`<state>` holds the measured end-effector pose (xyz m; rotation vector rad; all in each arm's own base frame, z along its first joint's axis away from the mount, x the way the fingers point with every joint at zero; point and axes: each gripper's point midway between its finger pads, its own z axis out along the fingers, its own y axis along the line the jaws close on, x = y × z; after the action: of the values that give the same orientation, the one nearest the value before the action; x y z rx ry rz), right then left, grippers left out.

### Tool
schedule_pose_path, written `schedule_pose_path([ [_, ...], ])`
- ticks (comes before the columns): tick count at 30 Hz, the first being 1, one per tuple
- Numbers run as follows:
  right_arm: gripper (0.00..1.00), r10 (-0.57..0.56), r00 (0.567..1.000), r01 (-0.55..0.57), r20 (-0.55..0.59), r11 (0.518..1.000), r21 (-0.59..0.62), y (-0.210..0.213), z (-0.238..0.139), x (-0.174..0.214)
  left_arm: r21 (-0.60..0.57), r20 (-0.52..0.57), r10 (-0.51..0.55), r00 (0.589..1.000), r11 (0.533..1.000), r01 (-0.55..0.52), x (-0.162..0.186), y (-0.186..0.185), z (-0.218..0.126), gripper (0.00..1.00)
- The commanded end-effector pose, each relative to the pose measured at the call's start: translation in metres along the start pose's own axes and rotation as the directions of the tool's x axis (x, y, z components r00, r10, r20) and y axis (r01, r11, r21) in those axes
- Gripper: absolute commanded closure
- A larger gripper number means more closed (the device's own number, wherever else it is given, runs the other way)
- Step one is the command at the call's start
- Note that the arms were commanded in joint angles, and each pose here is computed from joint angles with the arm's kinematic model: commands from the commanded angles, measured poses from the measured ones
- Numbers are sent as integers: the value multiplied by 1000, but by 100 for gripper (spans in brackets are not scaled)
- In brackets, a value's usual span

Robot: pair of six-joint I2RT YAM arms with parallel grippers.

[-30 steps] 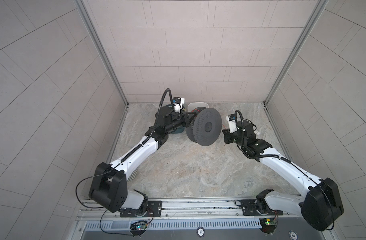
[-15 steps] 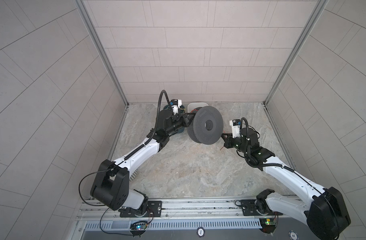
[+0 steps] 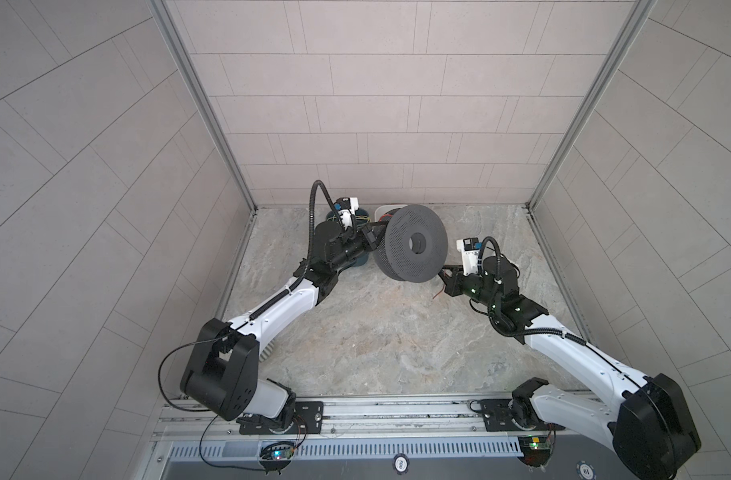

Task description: Wrap the cables

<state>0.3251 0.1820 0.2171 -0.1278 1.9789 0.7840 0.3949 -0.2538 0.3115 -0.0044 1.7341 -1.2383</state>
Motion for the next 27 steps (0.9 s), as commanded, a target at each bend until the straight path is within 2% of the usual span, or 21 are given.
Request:
schedule_pose_path([
  [1,100,16,1000,-16,22,999,-33,5,-3,-3,78,122,3,993,997,-12,-30,-23,-6,100],
  [10,99,52,997,-46,59,994,-97,18,-5,-14,82,158,-41,987,996,28,-31,-19,-6,100],
  [13,96,51,998,-48,31,995,-82,11,-3,-1,102,151,-50,987,994,34,-32,-22,-5,100],
  [19,95,26,999,-23,33,997,-77,11,-5,-2,127,141,-32,990,992,14,-32,-30,-6,100],
  [24,88,-8,999,12,44,996,-93,16,-7,-5,155,129,-2,992,988,-18,-32,-38,-7,100],
  [27,87,-33,998,37,50,996,-77,14,-9,-7,186,127,16,992,982,-40,-34,-46,-7,100],
])
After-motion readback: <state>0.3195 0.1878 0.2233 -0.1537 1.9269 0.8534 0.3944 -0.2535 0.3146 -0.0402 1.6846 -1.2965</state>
